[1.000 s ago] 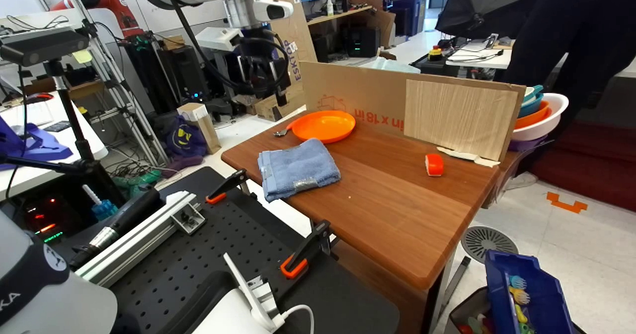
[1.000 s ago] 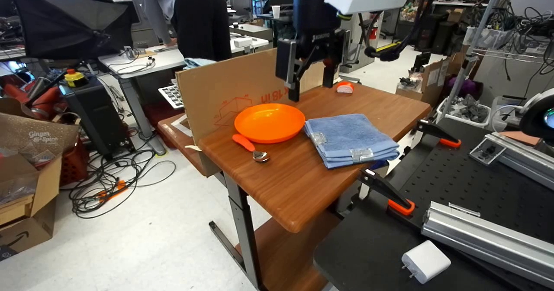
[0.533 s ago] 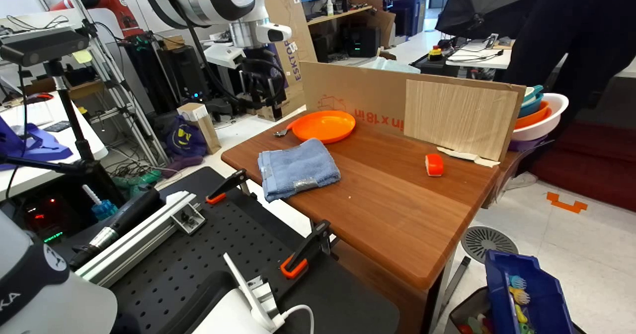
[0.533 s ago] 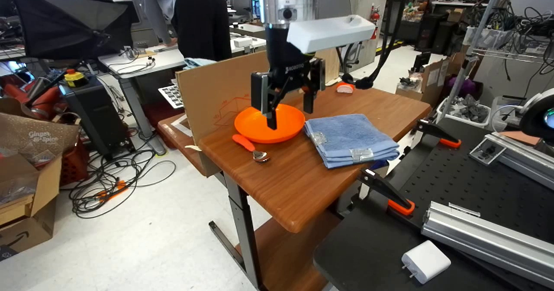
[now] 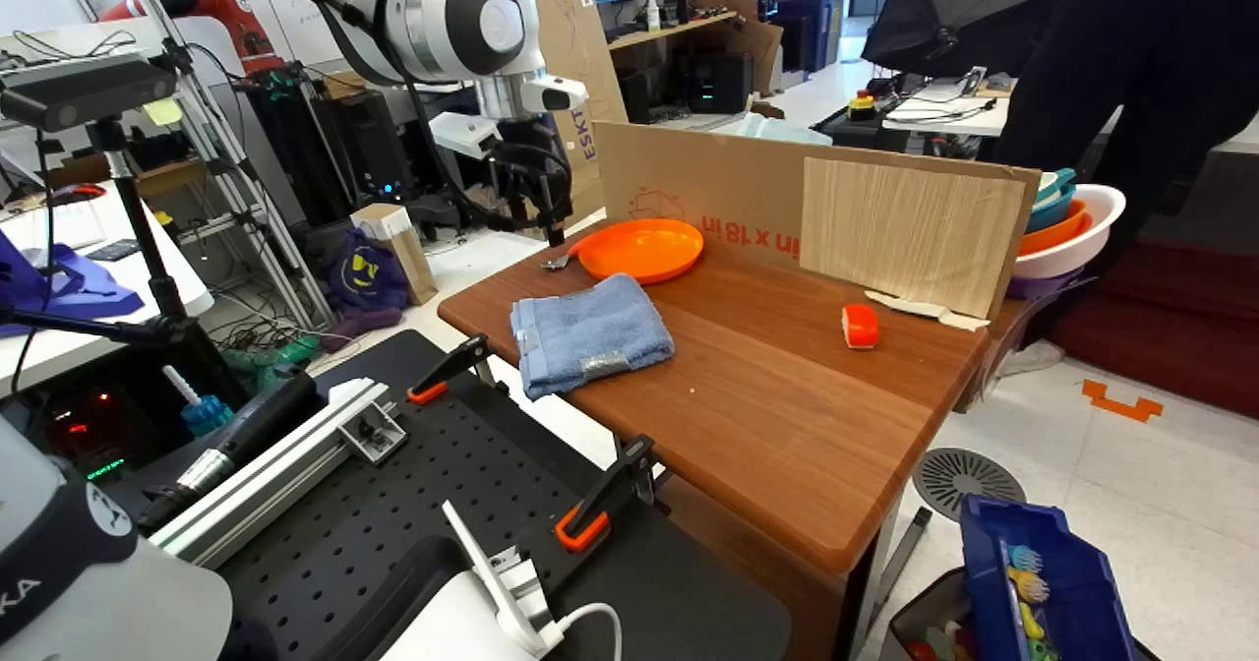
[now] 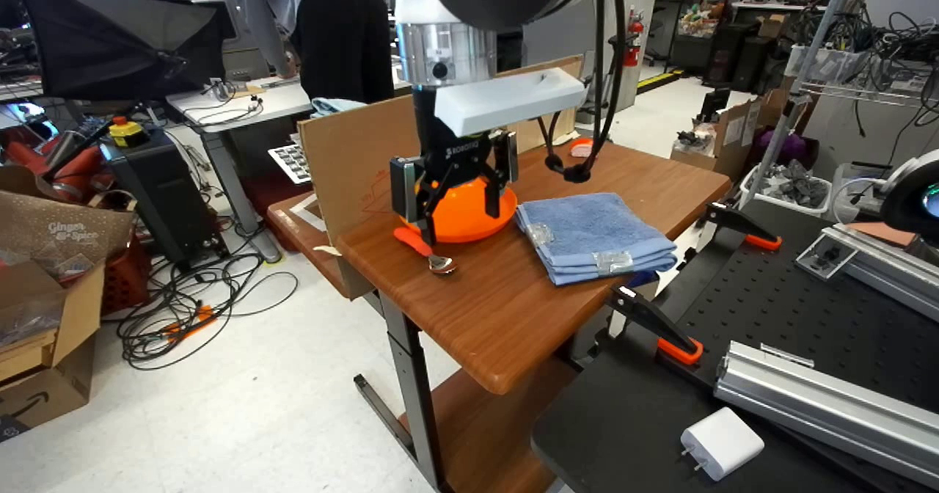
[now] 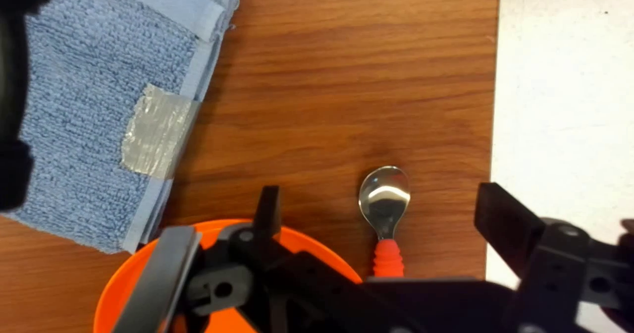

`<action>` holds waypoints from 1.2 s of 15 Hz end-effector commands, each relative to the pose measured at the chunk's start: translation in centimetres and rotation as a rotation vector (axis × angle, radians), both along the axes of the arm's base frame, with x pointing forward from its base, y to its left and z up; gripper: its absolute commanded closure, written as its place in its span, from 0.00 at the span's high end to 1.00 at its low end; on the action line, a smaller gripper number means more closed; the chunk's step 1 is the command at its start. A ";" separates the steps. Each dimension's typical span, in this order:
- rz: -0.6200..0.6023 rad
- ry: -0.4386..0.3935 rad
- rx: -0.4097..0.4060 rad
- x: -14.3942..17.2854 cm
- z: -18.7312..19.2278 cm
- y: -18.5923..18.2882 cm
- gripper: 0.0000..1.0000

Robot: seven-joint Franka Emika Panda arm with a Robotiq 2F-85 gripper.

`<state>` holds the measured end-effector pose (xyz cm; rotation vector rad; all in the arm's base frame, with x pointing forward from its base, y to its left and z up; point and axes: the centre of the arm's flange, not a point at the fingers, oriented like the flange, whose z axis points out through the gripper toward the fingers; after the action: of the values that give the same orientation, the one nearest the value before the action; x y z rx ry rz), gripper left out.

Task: Pick the spoon and move it to the right on the desk

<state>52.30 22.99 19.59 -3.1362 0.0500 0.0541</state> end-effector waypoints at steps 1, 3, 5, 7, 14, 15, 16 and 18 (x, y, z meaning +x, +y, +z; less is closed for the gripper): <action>-0.020 -0.009 -0.019 1.7 -1.6 1.1 1.00; -0.021 -0.007 -0.026 2.4 -2.3 1.4 1.00; -0.018 -0.002 -0.028 2.9 -2.9 1.8 1.00; -0.014 0.003 -0.030 3.3 -3.5 2.3 1.00; 0.010 0.004 -0.034 4.1 -4.7 4.0 1.00; 0.013 0.001 -0.033 4.3 -4.7 4.3 1.00; 0.015 -0.003 -0.033 4.4 -4.7 4.5 1.00; 0.017 -0.012 -0.030 4.8 -4.7 4.8 1.00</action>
<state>55.99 27.03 15.26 -3.1474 0.0181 0.0338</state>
